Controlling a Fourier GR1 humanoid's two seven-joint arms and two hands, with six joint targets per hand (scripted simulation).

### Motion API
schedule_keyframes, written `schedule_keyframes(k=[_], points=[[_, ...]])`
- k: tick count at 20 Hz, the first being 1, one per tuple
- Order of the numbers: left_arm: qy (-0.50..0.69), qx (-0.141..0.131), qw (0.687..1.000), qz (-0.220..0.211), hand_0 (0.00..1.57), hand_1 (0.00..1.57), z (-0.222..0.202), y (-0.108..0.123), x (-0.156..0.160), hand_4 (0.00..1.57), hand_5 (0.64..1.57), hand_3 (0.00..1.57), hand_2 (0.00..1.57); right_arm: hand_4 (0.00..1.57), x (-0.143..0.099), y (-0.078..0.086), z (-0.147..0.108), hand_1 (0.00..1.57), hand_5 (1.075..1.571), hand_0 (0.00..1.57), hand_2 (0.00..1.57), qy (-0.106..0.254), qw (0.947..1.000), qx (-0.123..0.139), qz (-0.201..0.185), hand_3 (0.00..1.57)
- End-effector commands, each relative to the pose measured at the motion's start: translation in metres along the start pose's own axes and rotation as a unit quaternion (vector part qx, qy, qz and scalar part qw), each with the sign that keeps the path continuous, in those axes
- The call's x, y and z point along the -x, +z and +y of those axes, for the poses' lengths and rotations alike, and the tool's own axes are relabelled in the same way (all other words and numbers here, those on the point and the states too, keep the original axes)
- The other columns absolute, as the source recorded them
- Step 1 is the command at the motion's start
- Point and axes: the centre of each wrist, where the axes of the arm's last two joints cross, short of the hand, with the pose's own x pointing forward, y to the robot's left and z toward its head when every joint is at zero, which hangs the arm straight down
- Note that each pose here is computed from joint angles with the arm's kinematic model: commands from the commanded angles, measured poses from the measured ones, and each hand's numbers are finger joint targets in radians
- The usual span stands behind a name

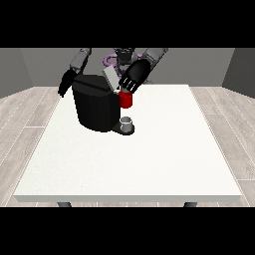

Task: Insert the coffee pod into the coffee machine and close the lid

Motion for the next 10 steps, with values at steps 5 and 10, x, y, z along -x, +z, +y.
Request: schedule_keyframes(k=[5,10], points=[[0.003,0.02,1.0,-0.006,1.19,1.19,-0.021,-0.004,0.007,0.42,1.571,1.2,1.25,0.1,0.005,0.004,0.001,0.0,1.571,0.0,0.0,0.004,0.9999,0.005,0.012,0.0],[-0.015,-0.002,1.0,-0.018,1.2,1.2,0.022,0.002,-0.012,0.41,1.571,1.2,1.26,0.0,0.018,-0.004,-0.028,0.0,1.571,0.0,0.0,0.002,0.9999,0.015,-0.008,0.0]])
